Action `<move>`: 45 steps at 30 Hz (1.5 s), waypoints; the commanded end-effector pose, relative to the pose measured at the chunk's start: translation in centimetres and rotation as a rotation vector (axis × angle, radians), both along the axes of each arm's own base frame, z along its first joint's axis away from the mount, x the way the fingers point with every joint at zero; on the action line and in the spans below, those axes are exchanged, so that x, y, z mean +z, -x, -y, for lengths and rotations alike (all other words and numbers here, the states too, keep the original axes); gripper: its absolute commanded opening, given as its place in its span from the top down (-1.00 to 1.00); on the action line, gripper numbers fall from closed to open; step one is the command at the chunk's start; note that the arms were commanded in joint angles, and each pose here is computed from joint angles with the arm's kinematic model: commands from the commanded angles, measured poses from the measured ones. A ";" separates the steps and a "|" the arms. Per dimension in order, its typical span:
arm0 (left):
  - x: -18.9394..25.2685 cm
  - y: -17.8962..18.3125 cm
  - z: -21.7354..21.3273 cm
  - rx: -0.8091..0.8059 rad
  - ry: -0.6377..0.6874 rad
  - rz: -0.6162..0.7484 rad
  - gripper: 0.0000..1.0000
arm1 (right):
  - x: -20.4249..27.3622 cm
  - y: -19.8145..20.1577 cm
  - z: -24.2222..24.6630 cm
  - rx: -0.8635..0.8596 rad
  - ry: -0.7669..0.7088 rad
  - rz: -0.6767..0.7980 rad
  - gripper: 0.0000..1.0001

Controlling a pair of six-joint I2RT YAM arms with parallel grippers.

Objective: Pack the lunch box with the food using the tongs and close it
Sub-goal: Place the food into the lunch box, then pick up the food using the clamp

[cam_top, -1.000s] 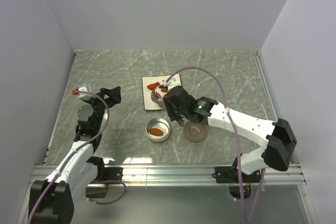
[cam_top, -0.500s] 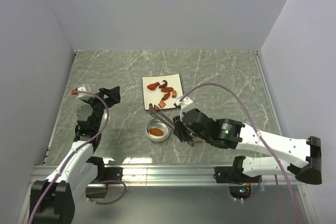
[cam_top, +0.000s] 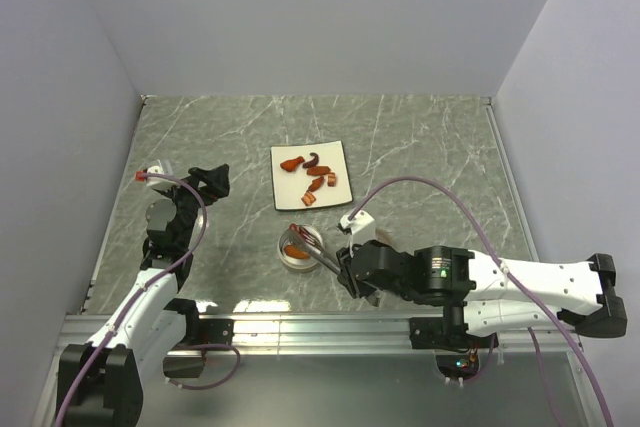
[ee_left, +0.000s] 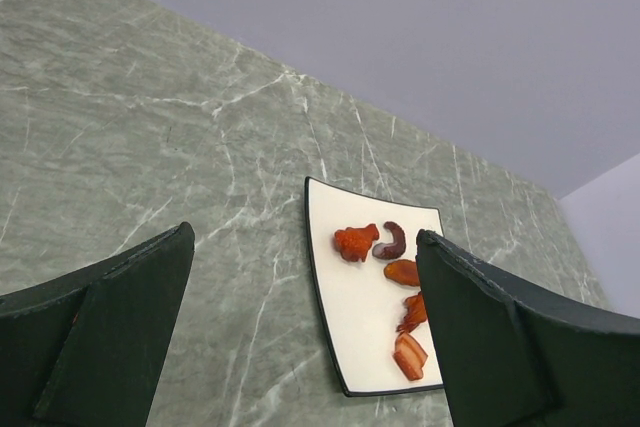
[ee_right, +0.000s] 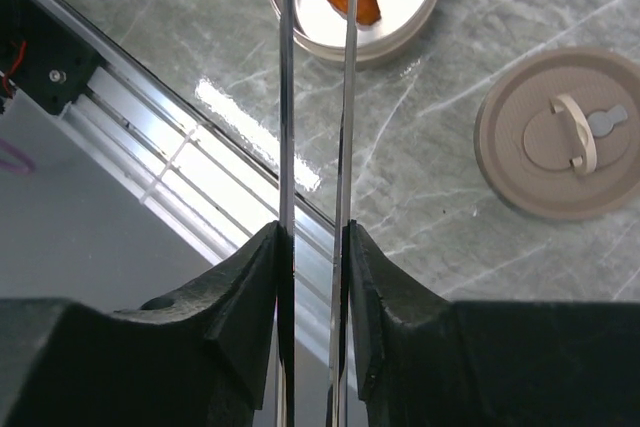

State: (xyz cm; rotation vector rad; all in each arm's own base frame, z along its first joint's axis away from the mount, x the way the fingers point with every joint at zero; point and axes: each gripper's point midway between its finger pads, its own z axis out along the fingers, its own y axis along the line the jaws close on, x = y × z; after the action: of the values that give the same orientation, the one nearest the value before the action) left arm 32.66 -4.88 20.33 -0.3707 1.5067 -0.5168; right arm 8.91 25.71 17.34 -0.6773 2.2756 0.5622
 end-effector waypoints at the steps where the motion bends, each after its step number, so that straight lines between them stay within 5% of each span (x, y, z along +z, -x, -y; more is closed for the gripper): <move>1: 1.1 0.2 0.3 -0.021 0.012 0.043 -0.99 | 0.2 -0.4 0.4 -0.065 -0.008 0.015 0.24; 21: 1.1 0.1 0.3 -0.023 0.014 0.046 -0.99 | 1.3 -2.4 0.6 -0.137 0.011 0.082 -0.03; 45: 0.6 -0.3 0.3 -0.019 0.012 0.031 -0.99 | 0.5 -15.3 0.9 -0.313 0.065 0.122 -0.03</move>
State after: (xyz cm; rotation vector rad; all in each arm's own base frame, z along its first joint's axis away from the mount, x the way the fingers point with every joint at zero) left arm 32.83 -5.03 19.93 -0.3689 1.5196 -0.5218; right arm 22.07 23.59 15.27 -0.4028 2.3121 0.2515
